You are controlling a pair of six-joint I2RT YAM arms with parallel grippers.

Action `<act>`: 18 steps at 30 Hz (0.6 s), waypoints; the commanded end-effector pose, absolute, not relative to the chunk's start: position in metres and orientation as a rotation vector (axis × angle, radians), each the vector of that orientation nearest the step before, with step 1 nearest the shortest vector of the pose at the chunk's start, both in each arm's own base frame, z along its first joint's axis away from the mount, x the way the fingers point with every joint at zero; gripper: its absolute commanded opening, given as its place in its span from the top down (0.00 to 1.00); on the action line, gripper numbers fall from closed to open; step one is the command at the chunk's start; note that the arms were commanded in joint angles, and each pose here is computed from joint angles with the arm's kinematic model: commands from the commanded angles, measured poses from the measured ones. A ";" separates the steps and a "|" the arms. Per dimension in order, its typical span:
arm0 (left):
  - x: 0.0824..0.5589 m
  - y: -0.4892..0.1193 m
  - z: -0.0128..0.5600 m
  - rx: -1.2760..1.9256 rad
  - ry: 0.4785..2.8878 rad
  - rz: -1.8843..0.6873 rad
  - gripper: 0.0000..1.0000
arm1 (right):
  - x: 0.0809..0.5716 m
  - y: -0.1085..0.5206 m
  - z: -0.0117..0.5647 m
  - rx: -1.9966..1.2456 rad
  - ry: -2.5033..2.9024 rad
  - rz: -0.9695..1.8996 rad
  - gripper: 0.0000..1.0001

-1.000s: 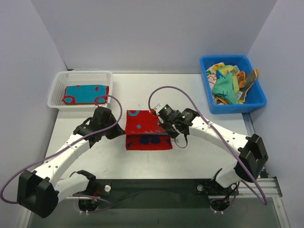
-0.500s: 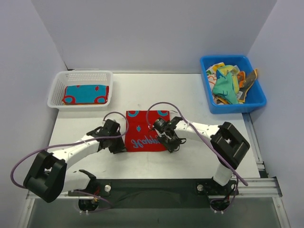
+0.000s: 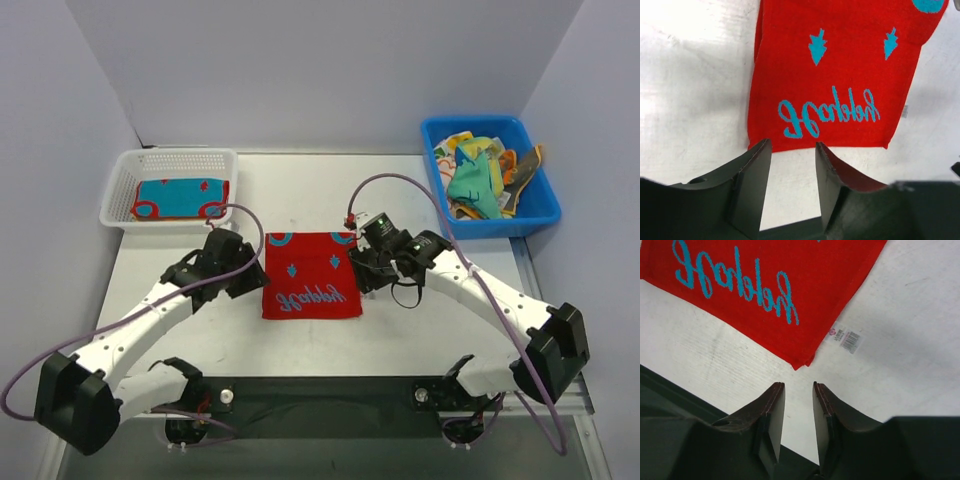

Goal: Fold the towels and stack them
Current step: Fold the towel

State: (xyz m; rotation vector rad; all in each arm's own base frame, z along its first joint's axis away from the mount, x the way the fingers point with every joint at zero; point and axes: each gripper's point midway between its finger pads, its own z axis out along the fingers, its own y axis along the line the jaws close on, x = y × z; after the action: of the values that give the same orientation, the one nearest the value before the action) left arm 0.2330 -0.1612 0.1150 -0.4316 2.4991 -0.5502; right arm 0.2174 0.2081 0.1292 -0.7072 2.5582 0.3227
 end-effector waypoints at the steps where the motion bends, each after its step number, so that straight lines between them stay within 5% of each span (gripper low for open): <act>1: 0.254 -0.177 0.115 -0.371 2.503 -0.564 0.50 | 0.206 0.227 0.095 -0.598 2.660 0.504 0.71; 8: 0.250 -0.198 0.059 -0.352 2.652 -0.568 0.58 | 0.193 0.235 0.039 -0.592 2.784 0.646 0.79; 18: 0.181 -0.181 0.000 -0.587 2.733 -0.606 0.62 | 0.178 0.177 0.001 -0.289 2.974 0.602 0.88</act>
State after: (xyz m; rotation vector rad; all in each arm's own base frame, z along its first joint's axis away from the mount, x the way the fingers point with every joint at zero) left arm 0.2146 -0.1919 0.0212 -0.5073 2.6576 -0.6524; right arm 0.1911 0.1997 0.0063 -0.3620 2.9275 0.6652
